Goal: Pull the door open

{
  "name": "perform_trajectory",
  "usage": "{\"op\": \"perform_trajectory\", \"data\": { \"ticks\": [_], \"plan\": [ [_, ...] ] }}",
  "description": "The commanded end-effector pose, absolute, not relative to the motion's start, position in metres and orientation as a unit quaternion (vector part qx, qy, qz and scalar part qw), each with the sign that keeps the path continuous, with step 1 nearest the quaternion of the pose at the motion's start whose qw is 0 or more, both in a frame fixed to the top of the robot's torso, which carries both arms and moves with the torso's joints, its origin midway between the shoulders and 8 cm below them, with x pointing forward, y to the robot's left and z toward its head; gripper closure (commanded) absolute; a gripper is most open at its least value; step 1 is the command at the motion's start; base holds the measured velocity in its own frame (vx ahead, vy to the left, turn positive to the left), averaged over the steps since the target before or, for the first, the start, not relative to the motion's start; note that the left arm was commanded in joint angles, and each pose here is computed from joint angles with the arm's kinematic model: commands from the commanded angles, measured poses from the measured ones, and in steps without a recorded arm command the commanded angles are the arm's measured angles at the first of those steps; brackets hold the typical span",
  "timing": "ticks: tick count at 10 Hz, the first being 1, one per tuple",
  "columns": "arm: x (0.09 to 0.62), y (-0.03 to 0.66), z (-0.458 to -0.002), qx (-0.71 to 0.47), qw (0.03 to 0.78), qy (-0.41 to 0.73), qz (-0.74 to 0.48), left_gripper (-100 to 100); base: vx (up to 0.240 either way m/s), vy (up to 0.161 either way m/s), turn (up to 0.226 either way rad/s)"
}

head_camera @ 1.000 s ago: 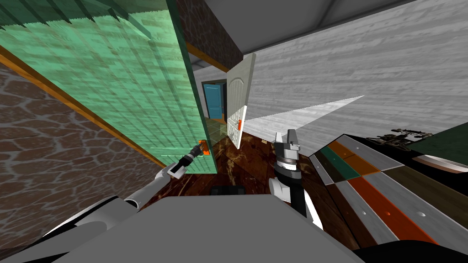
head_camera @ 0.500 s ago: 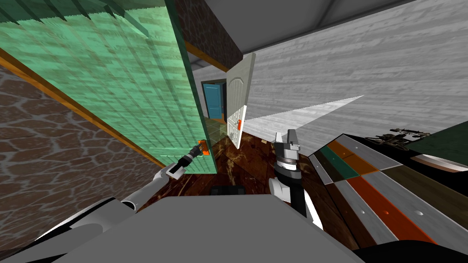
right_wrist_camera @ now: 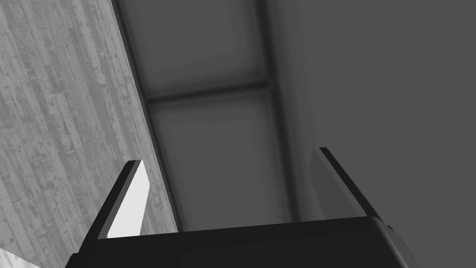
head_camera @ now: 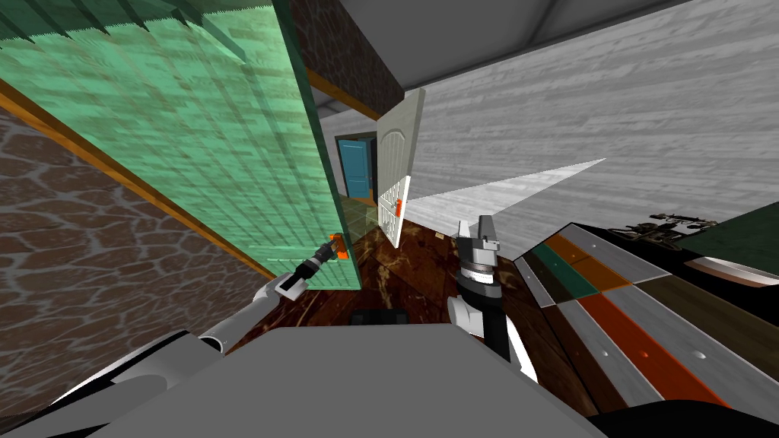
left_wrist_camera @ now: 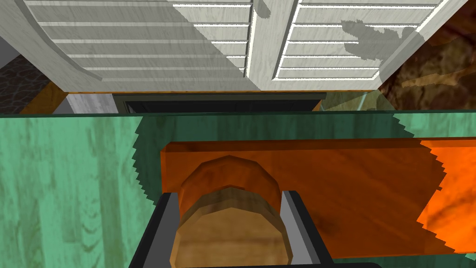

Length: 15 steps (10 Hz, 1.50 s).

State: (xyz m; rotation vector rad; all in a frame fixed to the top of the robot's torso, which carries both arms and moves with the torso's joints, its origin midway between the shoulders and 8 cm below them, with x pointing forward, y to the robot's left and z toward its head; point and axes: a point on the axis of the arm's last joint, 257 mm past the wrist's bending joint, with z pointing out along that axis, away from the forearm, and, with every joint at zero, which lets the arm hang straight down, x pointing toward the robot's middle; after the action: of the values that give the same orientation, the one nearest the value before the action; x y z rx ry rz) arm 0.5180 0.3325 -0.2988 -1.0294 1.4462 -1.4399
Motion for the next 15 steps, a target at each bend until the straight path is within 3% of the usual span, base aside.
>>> {"op": "perform_trajectory", "data": {
  "ticks": [1,15],
  "plan": [
    [0.518,0.334,-0.298,-0.41,0.416,0.575,-0.573,100,0.005,0.009,0.025],
    [0.502,0.341,-0.299,-0.404,0.407,0.58,-0.579,100,0.0,-0.001,-0.002]
  ]
}}
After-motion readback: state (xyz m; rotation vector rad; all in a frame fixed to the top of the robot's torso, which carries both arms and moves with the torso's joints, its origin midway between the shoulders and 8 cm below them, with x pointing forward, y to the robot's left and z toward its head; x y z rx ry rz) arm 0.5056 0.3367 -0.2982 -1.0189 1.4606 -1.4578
